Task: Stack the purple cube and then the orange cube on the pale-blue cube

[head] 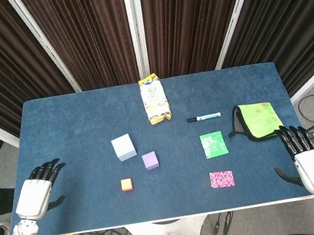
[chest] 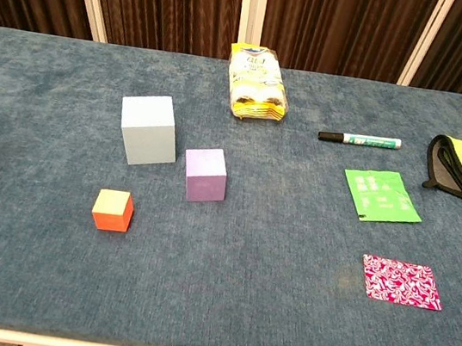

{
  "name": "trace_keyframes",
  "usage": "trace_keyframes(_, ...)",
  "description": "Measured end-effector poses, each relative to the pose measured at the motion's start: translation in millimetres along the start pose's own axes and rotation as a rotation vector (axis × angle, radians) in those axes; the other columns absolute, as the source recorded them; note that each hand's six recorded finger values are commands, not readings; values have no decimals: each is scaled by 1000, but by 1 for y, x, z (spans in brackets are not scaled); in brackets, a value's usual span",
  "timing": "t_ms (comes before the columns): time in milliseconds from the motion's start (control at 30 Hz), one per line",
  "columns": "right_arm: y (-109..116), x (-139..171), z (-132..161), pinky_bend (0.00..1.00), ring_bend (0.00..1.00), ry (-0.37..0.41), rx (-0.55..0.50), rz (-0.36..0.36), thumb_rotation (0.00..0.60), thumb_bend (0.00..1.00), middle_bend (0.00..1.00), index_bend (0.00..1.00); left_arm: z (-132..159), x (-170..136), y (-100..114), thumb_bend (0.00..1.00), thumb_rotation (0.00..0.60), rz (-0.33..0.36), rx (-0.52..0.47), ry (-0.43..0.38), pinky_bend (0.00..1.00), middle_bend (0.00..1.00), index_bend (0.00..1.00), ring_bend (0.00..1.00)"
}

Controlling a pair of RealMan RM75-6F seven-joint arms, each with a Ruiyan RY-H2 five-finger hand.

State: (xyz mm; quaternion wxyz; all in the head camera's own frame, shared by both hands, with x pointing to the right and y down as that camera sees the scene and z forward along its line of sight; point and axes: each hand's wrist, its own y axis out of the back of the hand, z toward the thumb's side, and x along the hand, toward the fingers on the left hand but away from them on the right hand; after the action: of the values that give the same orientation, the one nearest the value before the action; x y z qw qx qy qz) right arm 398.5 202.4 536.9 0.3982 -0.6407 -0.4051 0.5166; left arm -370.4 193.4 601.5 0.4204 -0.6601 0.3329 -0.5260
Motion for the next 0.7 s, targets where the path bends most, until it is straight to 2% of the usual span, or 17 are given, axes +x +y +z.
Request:
trace_keyframes(400, -2, 0, 1, 0, 0, 0, 4, 2, 600, 134, 49, 23, -1, -2, 3, 160, 600, 2, -11, 3, 254, 251, 255, 196)
trace_keyframes(700, -2, 0, -1, 0, 0, -5, 4, 8, 600, 133, 49, 23, 12, 1, 0, 160, 600, -22, -14, -28, 254, 251, 255, 196)
